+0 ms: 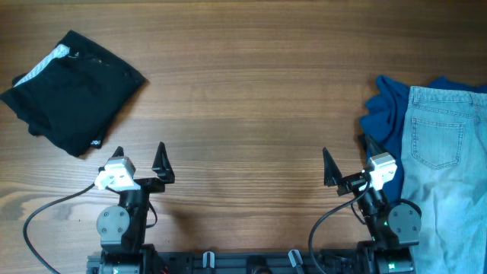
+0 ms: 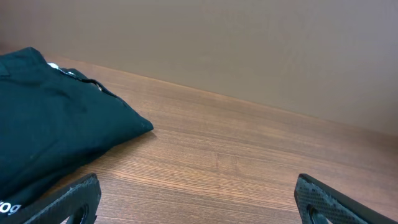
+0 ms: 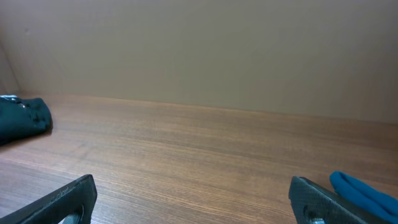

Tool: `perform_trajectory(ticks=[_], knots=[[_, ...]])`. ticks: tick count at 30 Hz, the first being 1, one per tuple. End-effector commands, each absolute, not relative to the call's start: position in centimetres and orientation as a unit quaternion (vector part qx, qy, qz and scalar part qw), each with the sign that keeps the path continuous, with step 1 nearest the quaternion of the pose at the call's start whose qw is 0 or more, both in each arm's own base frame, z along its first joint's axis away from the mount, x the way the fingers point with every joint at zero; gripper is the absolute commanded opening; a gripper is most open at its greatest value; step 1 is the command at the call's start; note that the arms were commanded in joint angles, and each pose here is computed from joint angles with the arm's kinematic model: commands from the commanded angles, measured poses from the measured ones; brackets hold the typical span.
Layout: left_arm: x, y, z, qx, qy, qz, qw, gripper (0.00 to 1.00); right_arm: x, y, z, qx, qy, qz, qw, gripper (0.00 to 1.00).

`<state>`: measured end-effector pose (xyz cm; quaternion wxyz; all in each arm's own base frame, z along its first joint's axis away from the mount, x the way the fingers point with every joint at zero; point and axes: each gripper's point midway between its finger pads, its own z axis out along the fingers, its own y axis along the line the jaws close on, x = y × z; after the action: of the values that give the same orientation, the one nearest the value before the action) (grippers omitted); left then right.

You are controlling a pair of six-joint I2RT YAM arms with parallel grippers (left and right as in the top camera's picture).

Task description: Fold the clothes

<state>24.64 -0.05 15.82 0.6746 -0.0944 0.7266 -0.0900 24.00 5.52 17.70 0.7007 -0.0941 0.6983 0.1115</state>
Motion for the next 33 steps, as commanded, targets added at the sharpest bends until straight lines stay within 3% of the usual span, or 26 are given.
perform_trajectory(ticks=[1,33], knots=[[24.63,0.02,15.73,-0.100,0.725,-0.091,0.675,1.00,23.97,5.56,17.77,-0.093,0.697,0.116,0.702,1.00],[24.63,-0.03,15.74,-0.099,0.725,-0.091,0.675,1.00,23.90,5.93,17.71,-0.099,0.697,0.121,0.700,1.00]])
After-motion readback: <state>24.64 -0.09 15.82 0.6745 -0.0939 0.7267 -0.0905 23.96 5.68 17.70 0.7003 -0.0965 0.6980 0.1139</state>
